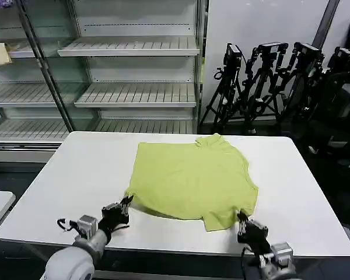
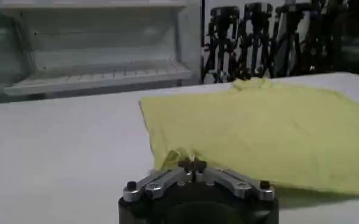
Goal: Fold and organize the clothes.
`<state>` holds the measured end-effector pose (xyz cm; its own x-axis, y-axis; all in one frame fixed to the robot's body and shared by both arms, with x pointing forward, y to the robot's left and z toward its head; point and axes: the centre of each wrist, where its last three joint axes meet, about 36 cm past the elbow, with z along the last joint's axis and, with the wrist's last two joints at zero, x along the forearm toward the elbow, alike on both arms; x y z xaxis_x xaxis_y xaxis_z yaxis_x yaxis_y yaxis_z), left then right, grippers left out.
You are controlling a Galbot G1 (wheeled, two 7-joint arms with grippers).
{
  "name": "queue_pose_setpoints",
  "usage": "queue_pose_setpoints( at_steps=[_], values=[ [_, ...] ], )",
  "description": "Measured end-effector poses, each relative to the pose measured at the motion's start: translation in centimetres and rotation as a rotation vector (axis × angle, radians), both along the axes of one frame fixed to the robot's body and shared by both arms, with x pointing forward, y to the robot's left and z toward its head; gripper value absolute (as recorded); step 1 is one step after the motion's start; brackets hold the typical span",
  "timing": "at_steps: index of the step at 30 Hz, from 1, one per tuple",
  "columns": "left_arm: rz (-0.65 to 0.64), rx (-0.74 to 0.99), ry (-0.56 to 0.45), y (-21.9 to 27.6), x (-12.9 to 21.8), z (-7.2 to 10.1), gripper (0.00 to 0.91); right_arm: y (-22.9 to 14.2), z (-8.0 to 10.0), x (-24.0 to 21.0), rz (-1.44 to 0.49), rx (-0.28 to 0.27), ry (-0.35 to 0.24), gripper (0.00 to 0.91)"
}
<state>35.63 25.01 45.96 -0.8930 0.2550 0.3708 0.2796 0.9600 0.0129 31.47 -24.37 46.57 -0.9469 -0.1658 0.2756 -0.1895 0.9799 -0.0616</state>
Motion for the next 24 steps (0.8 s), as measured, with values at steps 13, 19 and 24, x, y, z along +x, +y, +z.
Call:
queue_pose_setpoints(
  at_steps=[13, 19, 24],
  values=[
    [-0.006, -0.141, -0.035, 0.0, 7.7, 0.7, 0.02, -1.3, -1.0, 9.9, -0.006, -0.041, -0.069, 0.0],
    [0.004, -0.16, -0.022, 0.2, 9.8, 0.2, 0.02, -1.7, -1.4, 12.9, -0.018, -0.048, -0.081, 0.0],
    [0.008, -0.167, -0.016, 0.2, 11.0, 0.0, 0.02, -1.8, -2.0, 14.8, -0.02, -0.044, -0.078, 0.0]
  ],
)
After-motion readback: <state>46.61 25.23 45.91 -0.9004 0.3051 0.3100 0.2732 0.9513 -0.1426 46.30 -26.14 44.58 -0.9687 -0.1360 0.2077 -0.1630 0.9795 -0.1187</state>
